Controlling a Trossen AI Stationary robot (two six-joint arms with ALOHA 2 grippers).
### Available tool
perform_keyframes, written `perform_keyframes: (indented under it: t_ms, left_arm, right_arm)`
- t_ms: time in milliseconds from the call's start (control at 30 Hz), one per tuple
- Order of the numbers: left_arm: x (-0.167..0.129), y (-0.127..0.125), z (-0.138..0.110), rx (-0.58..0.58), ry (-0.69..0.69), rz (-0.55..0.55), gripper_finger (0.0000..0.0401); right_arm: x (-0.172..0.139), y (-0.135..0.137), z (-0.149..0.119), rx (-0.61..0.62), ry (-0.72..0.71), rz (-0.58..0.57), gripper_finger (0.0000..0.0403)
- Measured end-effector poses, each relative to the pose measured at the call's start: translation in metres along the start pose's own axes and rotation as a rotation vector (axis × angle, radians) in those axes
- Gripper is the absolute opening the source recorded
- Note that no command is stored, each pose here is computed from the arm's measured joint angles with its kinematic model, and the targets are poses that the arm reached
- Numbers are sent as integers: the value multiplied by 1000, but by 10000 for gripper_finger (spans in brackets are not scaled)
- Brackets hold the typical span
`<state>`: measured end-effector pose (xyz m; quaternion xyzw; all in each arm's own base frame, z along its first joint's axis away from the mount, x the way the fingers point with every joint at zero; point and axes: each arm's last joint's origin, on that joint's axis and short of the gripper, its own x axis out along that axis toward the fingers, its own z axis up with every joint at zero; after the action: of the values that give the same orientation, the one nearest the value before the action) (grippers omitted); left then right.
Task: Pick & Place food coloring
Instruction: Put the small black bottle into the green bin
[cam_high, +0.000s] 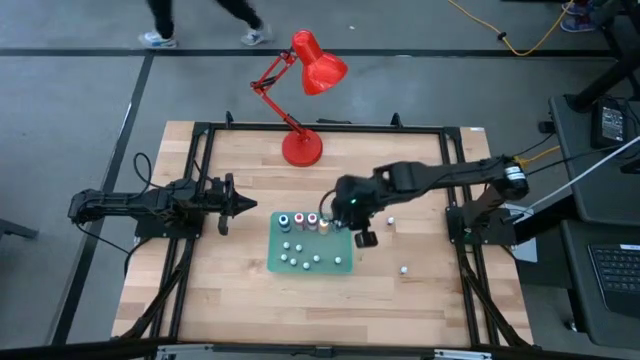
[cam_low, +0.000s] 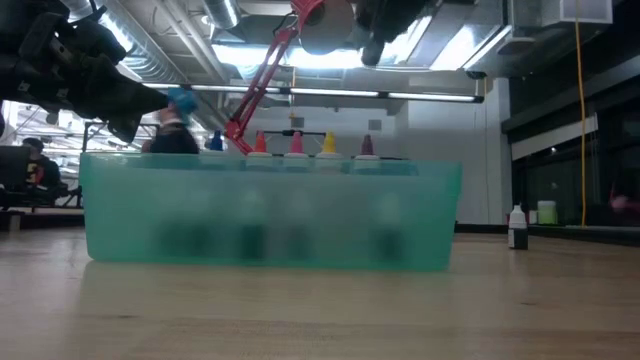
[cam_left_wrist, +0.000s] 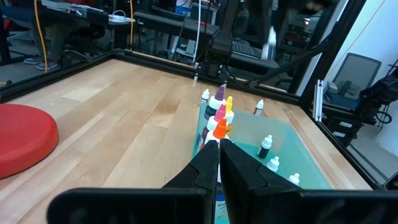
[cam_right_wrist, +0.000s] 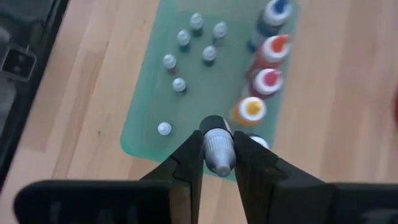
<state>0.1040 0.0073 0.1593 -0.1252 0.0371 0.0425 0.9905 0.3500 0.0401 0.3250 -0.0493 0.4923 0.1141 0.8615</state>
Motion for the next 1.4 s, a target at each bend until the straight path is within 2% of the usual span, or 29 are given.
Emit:
perform_keyframes:
  t_ms: [233,600,1000,1400]
  left_arm:
    - [0,0,0,0,0,0,8]
    - [0,0,0,0,0,0,12]
    - [0,0,0,0,0,0,11]
    - [0,0,0,0,-1,0,13]
  right_arm:
    - [47,6,1,-95,108,30,82]
    - [126,40,1,-179,185,84,82]
    - [142,42,0,-178,185,86,82]
    - [161,41,1,-115,241,82,82]
